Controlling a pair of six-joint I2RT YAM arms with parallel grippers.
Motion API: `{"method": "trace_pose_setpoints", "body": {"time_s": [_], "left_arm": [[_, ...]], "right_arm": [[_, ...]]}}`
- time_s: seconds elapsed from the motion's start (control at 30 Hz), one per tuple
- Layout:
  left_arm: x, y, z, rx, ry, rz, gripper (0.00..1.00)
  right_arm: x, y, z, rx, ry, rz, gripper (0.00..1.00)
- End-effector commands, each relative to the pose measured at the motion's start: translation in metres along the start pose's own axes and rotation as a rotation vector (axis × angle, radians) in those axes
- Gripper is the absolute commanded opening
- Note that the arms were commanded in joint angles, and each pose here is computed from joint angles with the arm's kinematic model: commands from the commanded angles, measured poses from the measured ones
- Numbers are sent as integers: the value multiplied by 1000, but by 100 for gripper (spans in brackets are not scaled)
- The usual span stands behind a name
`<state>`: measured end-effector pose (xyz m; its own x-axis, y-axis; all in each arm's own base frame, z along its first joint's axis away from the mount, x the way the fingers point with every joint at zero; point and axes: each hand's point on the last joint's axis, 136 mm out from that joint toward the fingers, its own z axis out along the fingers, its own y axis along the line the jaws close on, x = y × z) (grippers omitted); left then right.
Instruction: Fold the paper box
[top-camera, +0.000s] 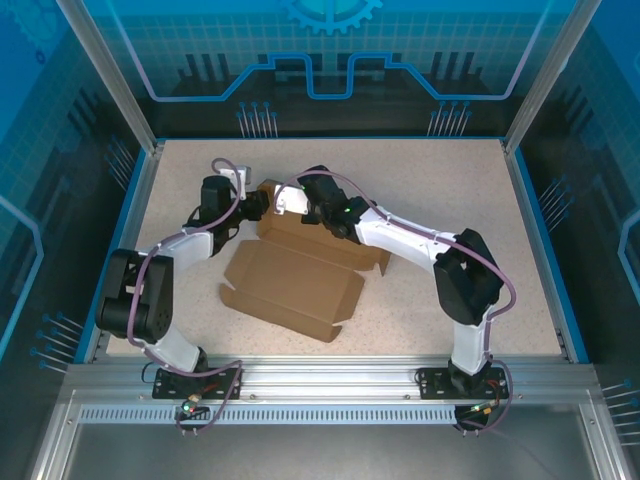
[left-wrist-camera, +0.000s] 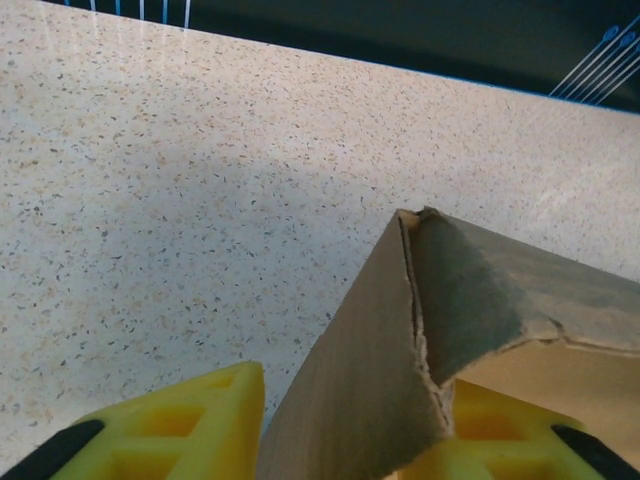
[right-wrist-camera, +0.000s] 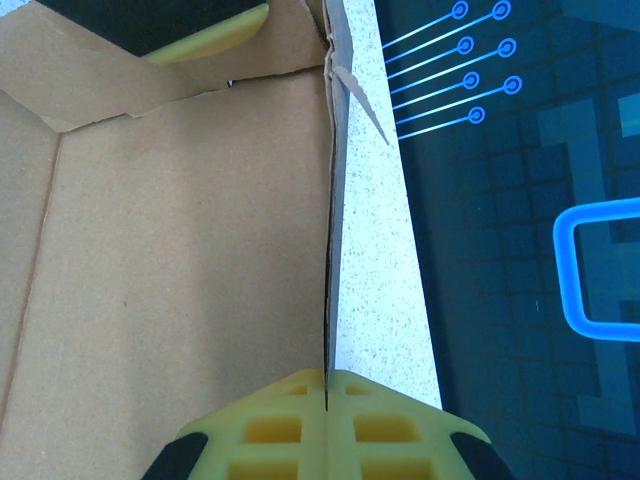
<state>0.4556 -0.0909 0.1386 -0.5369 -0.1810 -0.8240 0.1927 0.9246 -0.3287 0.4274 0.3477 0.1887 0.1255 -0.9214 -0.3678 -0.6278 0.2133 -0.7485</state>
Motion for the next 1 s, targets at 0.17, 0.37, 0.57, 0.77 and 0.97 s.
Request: {"method": "trace_pose_setpoints", "body": {"time_s": [0.17,0.37,0.57,0.77,0.97], "left_arm": [[-5,-4,8,3,12,63,23],[-8,-5,2,-26,-16,132,16],[-9,-3,-6,-50,-48,189,7],[-3,-2,-14,-59,-48,278,0],[-1,2,-20,-85,-51,365,0]], "right_arm": [[-1,0,2,-21,9,8,0],[-2,-2,2,-14,12,11,0],[-4,-3,0,-13,7,29,0],[-5,-2,-4,-26,6,64,2],[-9,-2,-11,-44,-4,107,12]]}}
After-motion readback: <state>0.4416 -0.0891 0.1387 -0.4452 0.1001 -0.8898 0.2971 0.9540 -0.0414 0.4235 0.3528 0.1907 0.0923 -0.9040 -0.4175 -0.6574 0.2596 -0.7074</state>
